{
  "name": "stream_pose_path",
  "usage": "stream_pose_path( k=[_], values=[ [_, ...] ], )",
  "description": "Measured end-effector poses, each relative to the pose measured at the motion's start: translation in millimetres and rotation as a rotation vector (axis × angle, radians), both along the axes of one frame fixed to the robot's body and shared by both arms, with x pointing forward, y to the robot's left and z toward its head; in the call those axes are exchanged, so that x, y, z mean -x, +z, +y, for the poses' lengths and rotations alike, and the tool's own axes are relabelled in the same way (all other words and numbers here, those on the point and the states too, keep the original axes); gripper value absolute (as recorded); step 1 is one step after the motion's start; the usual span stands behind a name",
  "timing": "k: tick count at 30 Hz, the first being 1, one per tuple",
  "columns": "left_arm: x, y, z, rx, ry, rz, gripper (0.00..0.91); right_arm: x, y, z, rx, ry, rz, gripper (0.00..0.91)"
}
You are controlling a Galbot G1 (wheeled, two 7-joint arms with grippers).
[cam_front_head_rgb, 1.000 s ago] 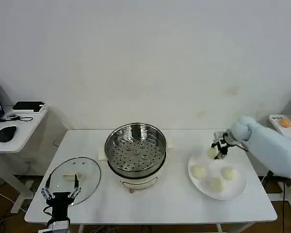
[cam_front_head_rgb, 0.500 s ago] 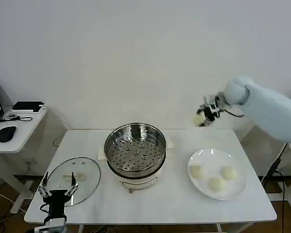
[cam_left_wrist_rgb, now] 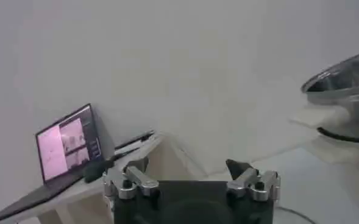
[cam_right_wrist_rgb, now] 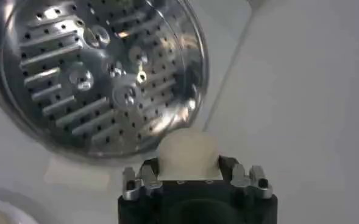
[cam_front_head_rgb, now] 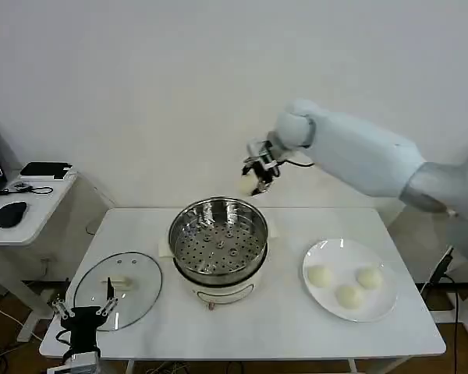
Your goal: Take steamed baozi put them in steamer then cover it.
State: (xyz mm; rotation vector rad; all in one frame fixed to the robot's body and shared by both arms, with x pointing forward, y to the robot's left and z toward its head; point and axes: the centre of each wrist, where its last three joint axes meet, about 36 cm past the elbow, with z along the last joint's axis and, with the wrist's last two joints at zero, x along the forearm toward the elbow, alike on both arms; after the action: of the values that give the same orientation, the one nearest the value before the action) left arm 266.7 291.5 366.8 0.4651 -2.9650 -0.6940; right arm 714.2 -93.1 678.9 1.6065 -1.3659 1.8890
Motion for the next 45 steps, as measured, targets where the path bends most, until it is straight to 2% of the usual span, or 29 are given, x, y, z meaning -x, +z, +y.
stream_pose_path(
  k=[7,16,26,35,37,40,41,45],
  values=[
    [4.3,-0.3,3.9,0.001,0.022,-0.003,0.907,3.0,-30.1,42.4,0.063,0.155,0.001,0.665],
    [6.7,-4.3,6.0,0.002,0.035,-0.003,0.907,2.4,-64.6,72.0,0.117,0.323,-0.022,0.665],
    [5.5,-6.9,8.7,-0.002,0.040,-0.003,0.907,-4.1,-85.7,81.6,0.157,0.448,-0.055,0.675],
    [5.0,-7.2,8.8,-0.001,0.042,-0.005,0.907,-12.3,-95.7,81.7,0.185,0.514,-0.085,0.675],
    [5.1,-7.6,9.1,-0.001,0.043,-0.004,0.907,-13.3,-97.9,81.1,0.191,0.523,-0.085,0.715],
    [5.1,-7.6,9.0,-0.001,0.044,-0.005,0.907,-14.2,-100.6,81.1,0.200,0.539,-0.087,0.826],
    [5.1,-7.6,9.0,-0.001,0.044,-0.005,0.907,-14.5,-100.9,80.9,0.203,0.542,-0.088,0.907],
    [5.1,-7.2,8.4,0.001,0.045,-0.007,0.907,-15.8,-101.1,79.5,0.199,0.556,-0.093,0.907]
  ],
)
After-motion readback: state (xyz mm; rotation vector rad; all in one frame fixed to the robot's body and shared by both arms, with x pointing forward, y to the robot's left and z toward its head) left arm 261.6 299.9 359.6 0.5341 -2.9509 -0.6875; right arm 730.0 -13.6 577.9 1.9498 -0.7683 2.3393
